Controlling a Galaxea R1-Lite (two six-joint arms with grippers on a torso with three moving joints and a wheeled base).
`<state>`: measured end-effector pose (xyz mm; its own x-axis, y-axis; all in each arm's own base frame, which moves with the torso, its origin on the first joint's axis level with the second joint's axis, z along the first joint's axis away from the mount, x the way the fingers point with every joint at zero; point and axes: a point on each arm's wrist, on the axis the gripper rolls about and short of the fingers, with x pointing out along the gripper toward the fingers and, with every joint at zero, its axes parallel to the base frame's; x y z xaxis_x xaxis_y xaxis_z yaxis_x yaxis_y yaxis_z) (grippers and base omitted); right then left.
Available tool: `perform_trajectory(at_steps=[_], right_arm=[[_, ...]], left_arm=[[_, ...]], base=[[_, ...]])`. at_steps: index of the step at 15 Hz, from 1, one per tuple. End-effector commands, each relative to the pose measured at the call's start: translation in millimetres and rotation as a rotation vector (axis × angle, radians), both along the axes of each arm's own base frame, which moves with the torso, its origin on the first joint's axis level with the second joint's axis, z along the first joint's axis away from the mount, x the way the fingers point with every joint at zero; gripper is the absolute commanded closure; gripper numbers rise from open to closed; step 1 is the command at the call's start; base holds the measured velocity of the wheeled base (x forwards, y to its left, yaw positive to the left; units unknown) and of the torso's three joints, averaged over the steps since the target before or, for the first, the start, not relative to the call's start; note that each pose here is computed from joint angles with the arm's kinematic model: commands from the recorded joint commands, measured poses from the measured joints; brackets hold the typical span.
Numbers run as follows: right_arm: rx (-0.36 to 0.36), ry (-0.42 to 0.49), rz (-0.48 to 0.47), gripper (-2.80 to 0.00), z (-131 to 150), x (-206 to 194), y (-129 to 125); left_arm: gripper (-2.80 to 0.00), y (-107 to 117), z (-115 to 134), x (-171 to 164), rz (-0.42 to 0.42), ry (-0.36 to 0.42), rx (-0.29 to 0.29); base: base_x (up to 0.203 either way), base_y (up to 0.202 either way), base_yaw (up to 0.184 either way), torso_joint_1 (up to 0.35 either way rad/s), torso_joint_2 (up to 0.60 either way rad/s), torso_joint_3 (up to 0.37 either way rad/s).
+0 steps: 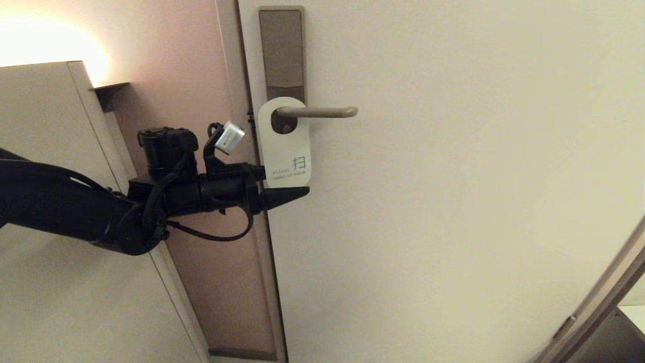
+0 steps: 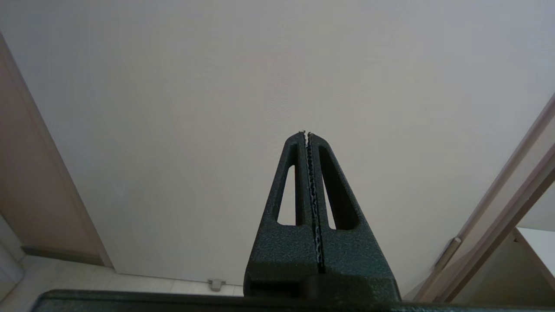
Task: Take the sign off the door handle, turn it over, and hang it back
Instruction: Take down the sign
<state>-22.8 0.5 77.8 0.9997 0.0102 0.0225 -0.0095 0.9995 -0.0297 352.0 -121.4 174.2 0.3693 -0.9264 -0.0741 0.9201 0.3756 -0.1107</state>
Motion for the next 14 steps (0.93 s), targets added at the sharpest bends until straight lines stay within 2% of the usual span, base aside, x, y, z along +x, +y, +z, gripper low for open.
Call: perform_trajectory(at_steps=[1,6,14], right_arm=[[0.0,0.0,0.001,0.0,0,0,0],[-0.001,0.0,0.001,0.0,0,0,0],[0.0,0.0,0.001,0.0,0,0,0]], left_arm=[[-2.8,-2,2,-1,-0.01,-0.007,-0.003],[-2.8,-9,8,-4,-0.03,-0.032,-0.029],[-2.8,-15,7,-6,-0.044,-0.033,-0.028]], base=[[0.0,0.0,0.0,0.0,0.0,0.0],[0.0,0.0,0.0,0.0,0.0,0.0],[0.0,0.0,0.0,0.0,0.0,0.0]])
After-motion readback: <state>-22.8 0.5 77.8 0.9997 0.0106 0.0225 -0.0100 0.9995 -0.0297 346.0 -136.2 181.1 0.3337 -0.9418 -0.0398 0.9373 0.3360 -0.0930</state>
